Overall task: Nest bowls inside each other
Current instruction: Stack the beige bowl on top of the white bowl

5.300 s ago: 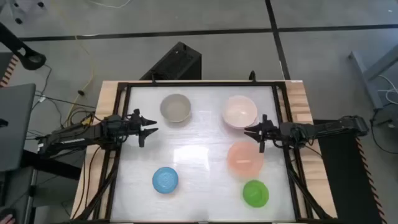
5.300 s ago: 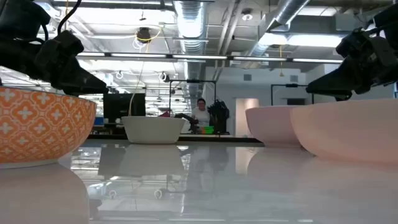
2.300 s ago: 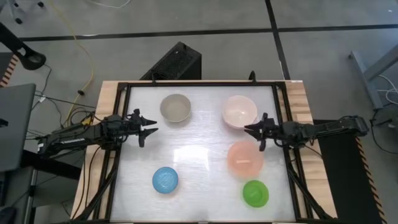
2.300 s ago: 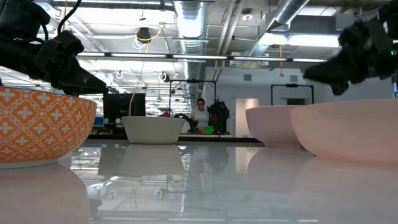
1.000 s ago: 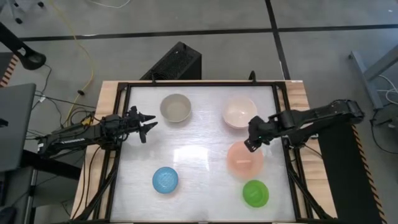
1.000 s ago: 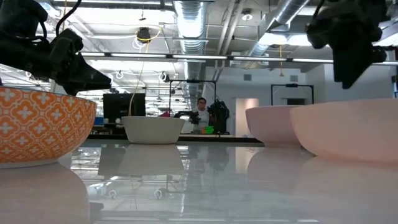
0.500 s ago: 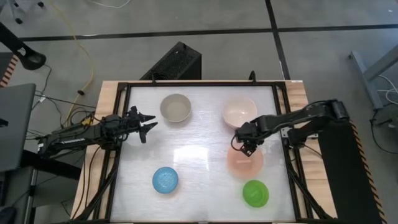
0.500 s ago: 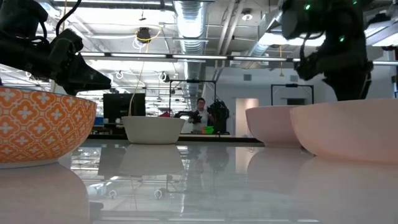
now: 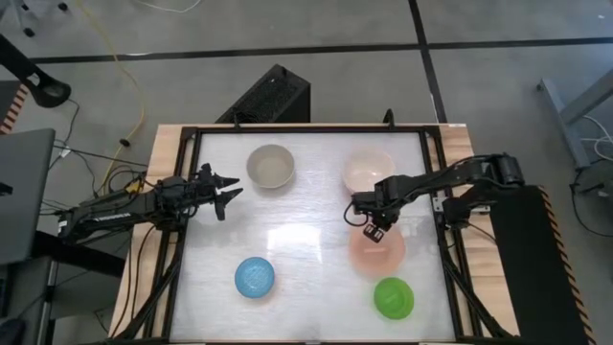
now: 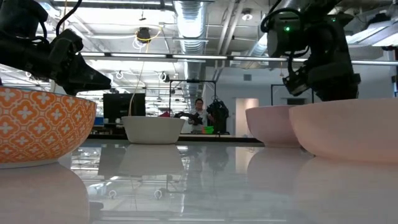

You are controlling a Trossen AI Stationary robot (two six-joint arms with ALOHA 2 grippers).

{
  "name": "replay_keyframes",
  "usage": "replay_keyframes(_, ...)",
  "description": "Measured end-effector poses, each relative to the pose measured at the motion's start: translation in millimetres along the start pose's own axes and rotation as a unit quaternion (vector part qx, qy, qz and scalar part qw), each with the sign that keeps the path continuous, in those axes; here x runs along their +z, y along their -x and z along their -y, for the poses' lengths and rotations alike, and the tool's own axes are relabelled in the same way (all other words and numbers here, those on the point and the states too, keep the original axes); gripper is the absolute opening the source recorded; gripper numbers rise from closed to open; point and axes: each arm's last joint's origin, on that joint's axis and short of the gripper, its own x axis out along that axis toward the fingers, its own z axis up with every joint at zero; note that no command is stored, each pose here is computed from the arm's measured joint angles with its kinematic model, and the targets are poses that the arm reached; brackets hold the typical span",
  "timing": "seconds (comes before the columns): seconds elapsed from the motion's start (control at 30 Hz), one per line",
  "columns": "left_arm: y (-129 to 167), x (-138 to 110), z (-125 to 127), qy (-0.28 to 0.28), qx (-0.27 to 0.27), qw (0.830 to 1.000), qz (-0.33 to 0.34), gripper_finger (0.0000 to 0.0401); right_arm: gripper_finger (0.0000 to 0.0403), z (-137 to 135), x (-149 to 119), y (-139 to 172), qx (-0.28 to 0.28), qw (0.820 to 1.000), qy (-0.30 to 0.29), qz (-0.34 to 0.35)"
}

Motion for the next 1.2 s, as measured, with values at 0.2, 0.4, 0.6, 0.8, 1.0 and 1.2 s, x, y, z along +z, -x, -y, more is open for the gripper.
replay_keyframes(0.2, 0.0, 0.1, 0.0, 0.000, 0.000, 1.000, 0.000, 0.0158, 0.0020, 2.4, -3.5, 20.3, 0.050, 0.999, -0.001, 0.020)
replay_keyframes(0.4, 0.0, 0.2, 0.1, 0.000, -0.002, 1.000, 0.000, 0.0158, 0.0007, 8.7, -2.4, 87.9, 0.122, 0.983, -0.006, 0.140)
replay_keyframes(0.6, 0.0, 0.2, 0.1, 0.001, -0.002, 1.000, 0.000, 0.0158, 0.0009, 42.0, 0.4, 145.0, 0.064, 0.954, -0.092, 0.278)
replay_keyframes(0.8, 0.0, 0.2, 0.2, 0.016, -0.002, 1.000, 0.000, 0.0158, 0.0007, 85.1, 14.0, 145.0, -0.005, 0.946, -0.195, 0.258)
replay_keyframes(1.0, 0.0, 0.2, 0.2, 0.020, -0.002, 1.000, 0.000, 0.0158, 0.0007, 120.4, 36.8, 134.5, -0.027, 0.942, -0.251, 0.223)
replay_keyframes(1.2, 0.0, 0.3, 0.2, 0.020, -0.002, 1.000, 0.001, 0.0158, 0.0008, 144.2, 55.4, 118.9, -0.019, 0.945, -0.278, 0.174)
